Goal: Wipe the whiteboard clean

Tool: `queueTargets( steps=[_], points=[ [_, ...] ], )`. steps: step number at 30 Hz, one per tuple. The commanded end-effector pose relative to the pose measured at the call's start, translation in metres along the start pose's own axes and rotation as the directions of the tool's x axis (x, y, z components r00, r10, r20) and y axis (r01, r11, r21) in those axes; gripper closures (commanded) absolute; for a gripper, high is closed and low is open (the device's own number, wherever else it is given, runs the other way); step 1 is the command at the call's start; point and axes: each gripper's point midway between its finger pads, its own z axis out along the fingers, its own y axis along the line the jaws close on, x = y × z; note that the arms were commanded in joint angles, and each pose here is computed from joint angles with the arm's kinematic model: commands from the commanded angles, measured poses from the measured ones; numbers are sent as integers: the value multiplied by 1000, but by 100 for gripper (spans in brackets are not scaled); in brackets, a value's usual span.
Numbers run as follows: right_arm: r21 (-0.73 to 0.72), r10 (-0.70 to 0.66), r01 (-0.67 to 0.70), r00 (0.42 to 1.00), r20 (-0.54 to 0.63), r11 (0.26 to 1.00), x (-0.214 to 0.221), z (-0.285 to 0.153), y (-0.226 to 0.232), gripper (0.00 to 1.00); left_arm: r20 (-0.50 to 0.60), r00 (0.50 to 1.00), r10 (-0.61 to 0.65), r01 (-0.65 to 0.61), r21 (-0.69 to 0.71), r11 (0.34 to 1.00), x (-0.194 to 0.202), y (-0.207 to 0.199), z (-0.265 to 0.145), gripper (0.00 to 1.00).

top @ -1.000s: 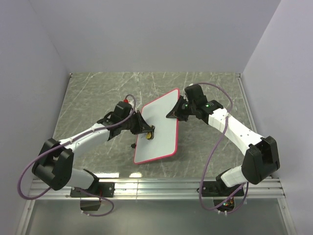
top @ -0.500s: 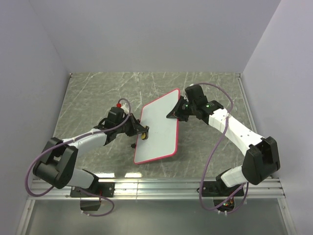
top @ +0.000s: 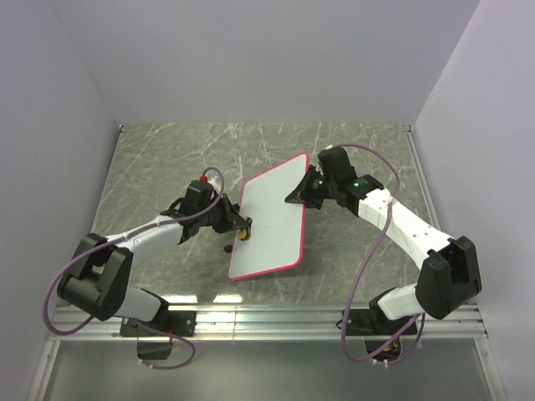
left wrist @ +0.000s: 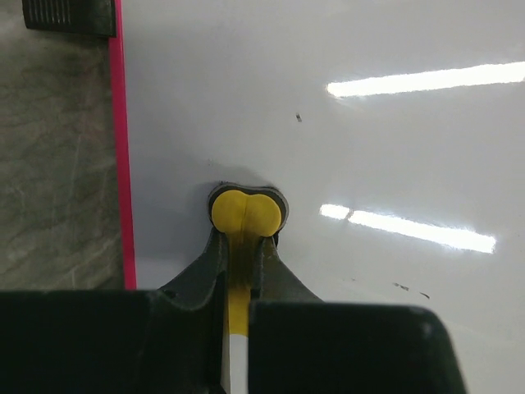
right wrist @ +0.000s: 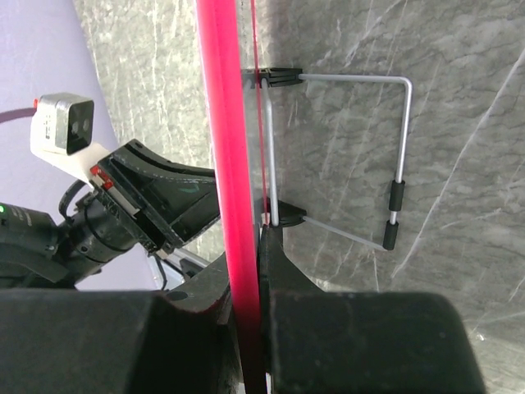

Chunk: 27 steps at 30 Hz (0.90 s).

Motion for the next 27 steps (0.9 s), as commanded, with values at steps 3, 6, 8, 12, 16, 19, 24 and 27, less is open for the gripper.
queueTargets(
  steps=[3, 6, 8, 12, 16, 19, 24, 27],
  points=[
    [84, -13, 11, 1000, 27, 996, 5, 20, -24, 100, -198, 980, -13, -3, -80, 997, 37, -6, -10, 100],
    [81, -10, 8, 1000, 27, 997, 5, 22, -24, 100, -190, 982, 7, -14, -38, 999, 29, -37, -13, 100],
    [77, -10, 7, 1000, 29, 997, 5, 22, -23, 100, -198, 980, 18, -24, -25, 999, 32, -52, -14, 100],
    [80, -18, 16, 999, 27, 997, 4, 22, -23, 100, -188, 981, 42, -38, 29, 999, 27, -86, -16, 100],
    [87, -27, 24, 999, 28, 996, 3, 21, -23, 100, -194, 979, 57, -49, 43, 998, 29, -95, -14, 100],
    [88, -31, 28, 999, 27, 996, 3, 21, -22, 100, -218, 974, 54, -53, 8, 999, 35, -83, -7, 100],
    [93, -38, 35, 999, 32, 995, 1, 18, -23, 100, -260, 964, 47, -64, -56, 996, 49, -54, 3, 100],
    [98, -42, 39, 999, 28, 994, 2, 17, -24, 100, -275, 960, 46, -77, -103, 992, 54, -37, 6, 100]
  ],
)
